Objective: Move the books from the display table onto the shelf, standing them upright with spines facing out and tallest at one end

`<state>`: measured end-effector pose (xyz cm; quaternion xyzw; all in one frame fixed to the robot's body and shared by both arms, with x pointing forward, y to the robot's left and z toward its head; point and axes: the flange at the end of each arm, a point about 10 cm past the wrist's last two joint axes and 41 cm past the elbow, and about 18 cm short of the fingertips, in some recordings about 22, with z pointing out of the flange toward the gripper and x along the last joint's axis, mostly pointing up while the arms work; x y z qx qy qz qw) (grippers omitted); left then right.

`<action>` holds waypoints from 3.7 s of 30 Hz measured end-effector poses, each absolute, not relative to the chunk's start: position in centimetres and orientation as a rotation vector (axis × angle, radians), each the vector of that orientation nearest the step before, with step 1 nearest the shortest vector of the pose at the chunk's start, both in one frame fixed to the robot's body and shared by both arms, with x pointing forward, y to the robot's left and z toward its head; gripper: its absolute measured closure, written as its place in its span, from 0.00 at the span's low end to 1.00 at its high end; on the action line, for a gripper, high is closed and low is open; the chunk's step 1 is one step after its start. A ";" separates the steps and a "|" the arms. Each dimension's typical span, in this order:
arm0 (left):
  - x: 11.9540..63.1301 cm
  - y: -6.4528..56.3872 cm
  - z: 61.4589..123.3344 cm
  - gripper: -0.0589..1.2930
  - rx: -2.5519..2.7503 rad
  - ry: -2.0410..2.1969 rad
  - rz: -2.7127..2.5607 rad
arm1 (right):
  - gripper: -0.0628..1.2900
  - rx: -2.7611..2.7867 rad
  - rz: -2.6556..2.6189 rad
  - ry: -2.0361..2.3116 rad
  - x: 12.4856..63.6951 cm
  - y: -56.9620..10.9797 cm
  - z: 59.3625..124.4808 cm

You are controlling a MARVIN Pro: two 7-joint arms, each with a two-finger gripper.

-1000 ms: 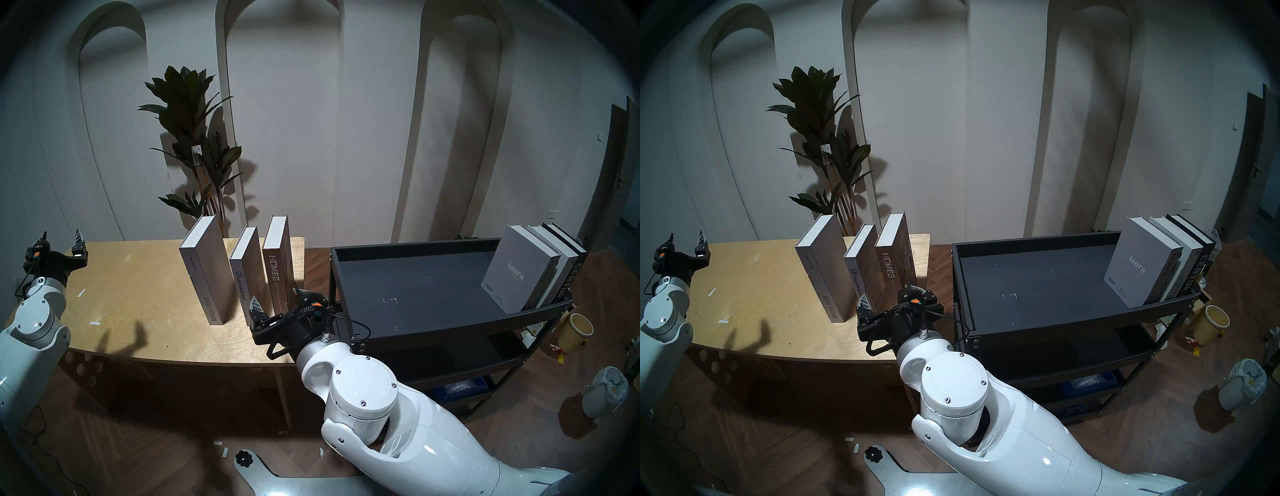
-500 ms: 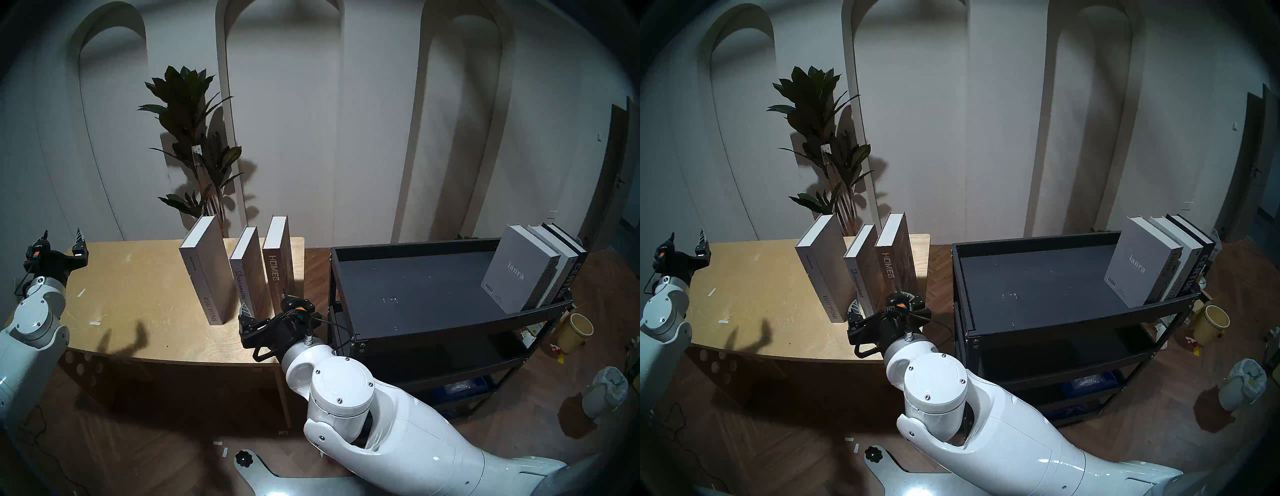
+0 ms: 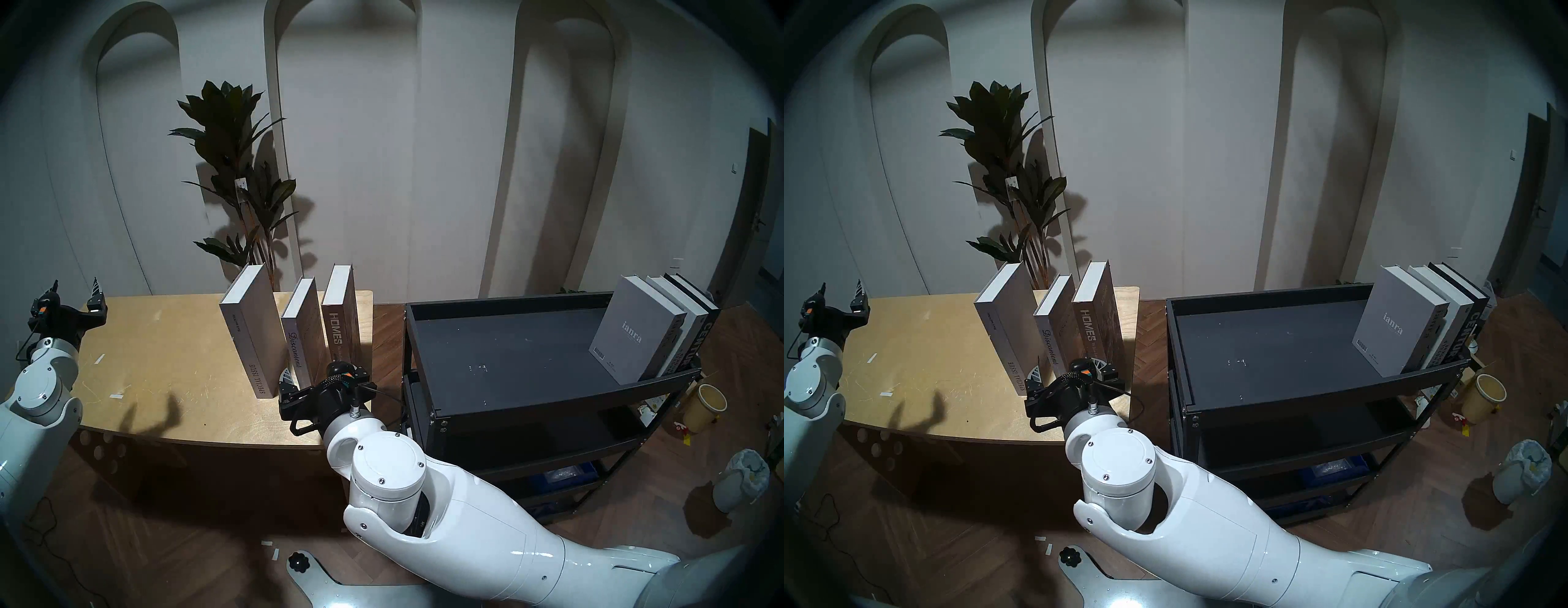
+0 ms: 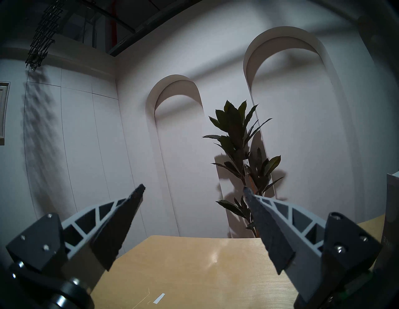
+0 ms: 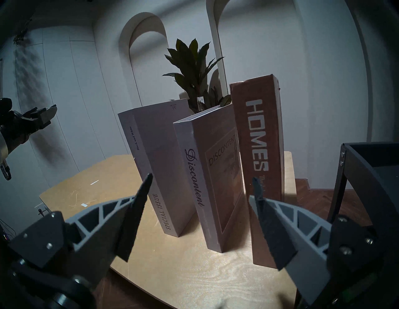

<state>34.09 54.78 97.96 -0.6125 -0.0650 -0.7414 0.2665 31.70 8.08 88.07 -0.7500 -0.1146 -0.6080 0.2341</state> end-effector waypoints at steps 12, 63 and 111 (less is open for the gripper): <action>34.0 55.0 98.3 0.04 -1.647 -0.165 -2.020 | 0.04 -2.113 -1.683 -0.183 33.2 9.8 87.2; 32.1 55.9 98.6 0.04 -1.660 -0.070 -2.084 | 0.05 -2.080 -2.012 0.323 30.7 16.3 86.9; 30.5 56.2 99.1 0.04 -1.723 -0.010 -2.159 | 0.05 -1.909 -2.249 0.307 36.4 21.1 87.9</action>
